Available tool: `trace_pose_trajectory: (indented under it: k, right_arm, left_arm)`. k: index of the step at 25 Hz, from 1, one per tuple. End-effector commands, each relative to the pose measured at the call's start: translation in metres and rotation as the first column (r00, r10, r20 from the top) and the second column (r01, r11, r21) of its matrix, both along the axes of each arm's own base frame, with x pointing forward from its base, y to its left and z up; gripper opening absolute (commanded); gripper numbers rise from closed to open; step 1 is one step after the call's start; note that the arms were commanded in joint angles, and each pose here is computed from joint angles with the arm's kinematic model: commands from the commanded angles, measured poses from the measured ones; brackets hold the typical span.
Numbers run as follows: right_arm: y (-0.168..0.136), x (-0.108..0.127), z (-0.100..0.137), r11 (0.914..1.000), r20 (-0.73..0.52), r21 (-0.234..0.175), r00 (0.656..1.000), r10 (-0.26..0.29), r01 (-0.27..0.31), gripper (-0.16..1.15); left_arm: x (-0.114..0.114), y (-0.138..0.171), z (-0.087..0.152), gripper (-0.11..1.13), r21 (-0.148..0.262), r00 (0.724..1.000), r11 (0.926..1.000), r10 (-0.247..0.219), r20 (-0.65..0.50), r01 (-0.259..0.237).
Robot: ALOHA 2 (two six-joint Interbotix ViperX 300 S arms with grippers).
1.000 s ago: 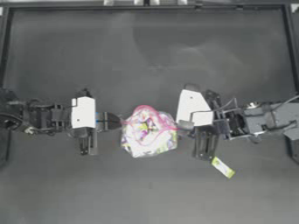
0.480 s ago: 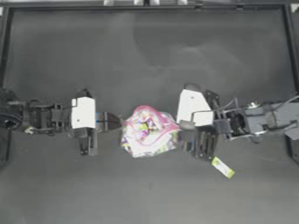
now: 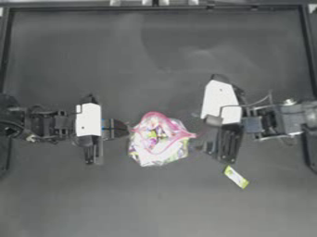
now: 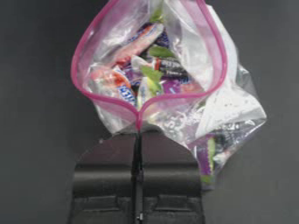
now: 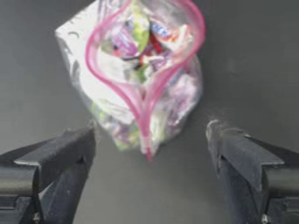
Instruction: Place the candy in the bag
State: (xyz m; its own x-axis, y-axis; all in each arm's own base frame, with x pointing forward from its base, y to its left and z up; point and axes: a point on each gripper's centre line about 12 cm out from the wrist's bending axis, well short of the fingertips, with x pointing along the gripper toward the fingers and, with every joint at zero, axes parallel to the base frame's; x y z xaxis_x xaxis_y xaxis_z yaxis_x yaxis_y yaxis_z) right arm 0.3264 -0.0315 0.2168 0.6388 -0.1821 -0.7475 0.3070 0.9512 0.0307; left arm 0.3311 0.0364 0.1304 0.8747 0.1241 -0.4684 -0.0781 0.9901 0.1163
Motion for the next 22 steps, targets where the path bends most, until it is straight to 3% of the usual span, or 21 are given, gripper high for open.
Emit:
trace_pose_trajectory:
  k: [1,9,22]
  right_arm:
    - [0.002,-0.010,0.031,0.9999,0.059,0.006,0.998,-0.013,0.013,1.01]
    - [0.007,-0.039,0.058,0.9987,-0.009,0.048,1.000,-0.015,0.016,1.01]
    - [0.017,-0.068,0.069,0.9954,-0.146,0.094,0.989,-0.001,0.015,1.01]
  left_arm:
    - [0.003,0.000,0.007,0.05,0.003,1.000,1.0000,-0.001,0.026,0.001]
    - [0.003,0.000,0.007,0.05,0.005,1.000,1.0000,-0.003,0.027,0.003]
    - [0.003,0.000,0.007,0.05,0.005,1.000,1.0000,-0.002,0.027,0.002]
